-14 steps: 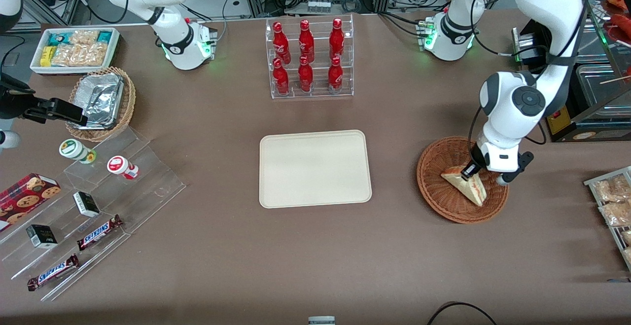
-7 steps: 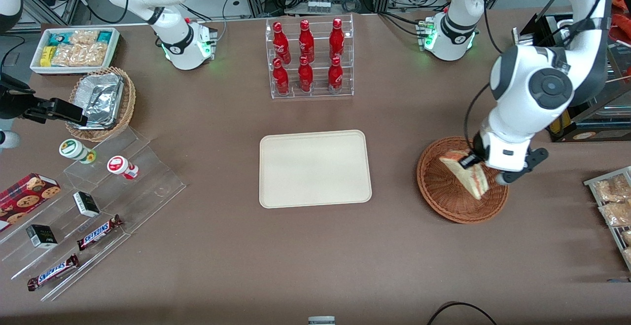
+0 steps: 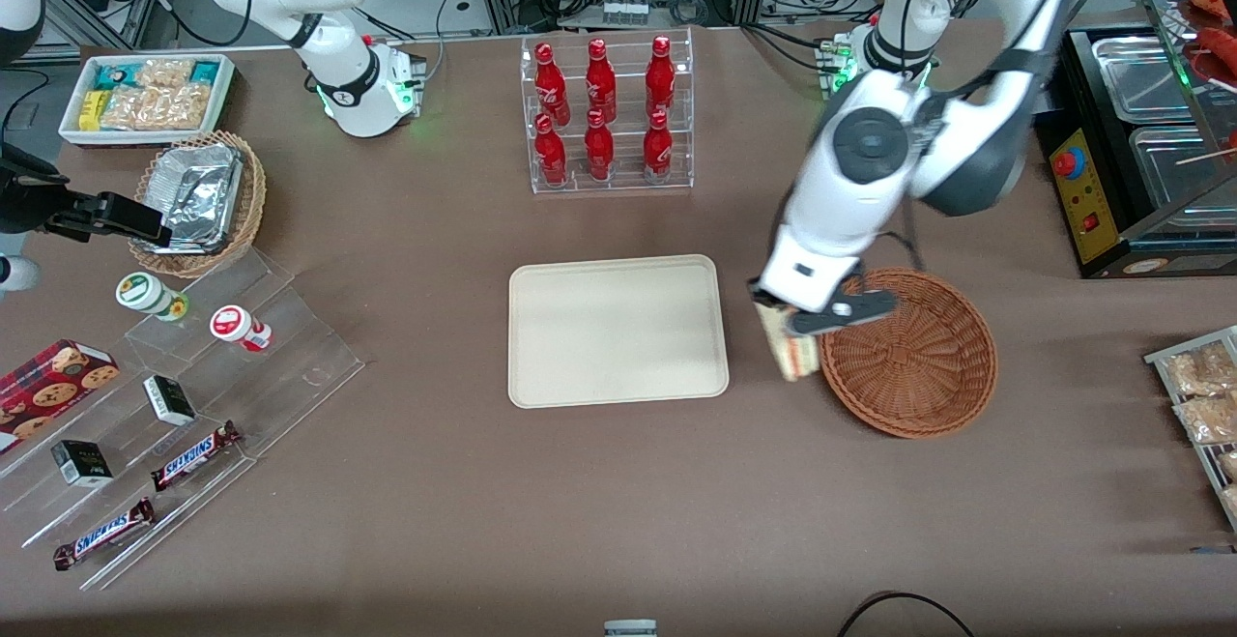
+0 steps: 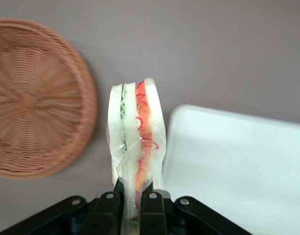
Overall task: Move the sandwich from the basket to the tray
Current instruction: 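Lift the sandwich and carry it with the left gripper toward the tray, then lower the sandwich onto the cream tray and open the left gripper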
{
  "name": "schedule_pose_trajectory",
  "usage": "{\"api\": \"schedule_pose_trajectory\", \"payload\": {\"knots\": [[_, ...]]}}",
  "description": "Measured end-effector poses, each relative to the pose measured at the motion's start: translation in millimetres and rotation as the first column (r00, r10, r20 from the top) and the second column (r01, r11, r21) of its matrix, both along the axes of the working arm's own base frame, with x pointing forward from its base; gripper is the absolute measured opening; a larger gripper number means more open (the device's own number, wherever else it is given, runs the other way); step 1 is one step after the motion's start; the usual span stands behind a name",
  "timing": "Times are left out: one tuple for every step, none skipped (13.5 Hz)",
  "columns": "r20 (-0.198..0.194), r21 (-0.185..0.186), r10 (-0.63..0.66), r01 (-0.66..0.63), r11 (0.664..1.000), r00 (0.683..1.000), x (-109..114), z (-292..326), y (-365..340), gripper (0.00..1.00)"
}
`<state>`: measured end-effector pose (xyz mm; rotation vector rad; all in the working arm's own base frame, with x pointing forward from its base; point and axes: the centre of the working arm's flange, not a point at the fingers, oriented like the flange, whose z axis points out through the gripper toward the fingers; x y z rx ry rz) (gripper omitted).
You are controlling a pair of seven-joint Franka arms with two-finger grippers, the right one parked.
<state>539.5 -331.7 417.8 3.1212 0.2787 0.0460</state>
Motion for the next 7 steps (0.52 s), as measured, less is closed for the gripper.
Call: {"api": "schedule_pose_trajectory", "payload": {"knots": [[-0.012, -0.004, -0.041, 0.041, 0.999, 0.999, -7, -9, -26, 0.15], [-0.024, -0.009, -0.079, 0.079, 0.997, 0.997, -14, -20, -51, 0.15], [-0.037, -0.014, -0.110, 0.109, 0.994, 0.993, -21, -31, -73, 0.15], [-0.051, -0.018, -0.134, 0.133, 0.991, 0.990, -26, -42, -92, 0.15], [-0.064, -0.022, -0.146, 0.145, 0.989, 0.987, -31, -54, -109, 0.15], [-0.072, -0.026, -0.149, 0.147, 0.989, 0.986, -35, -66, -124, 0.15], [-0.064, -0.041, -0.156, 0.154, 0.987, 0.986, -39, -77, -139, 0.15]]}}
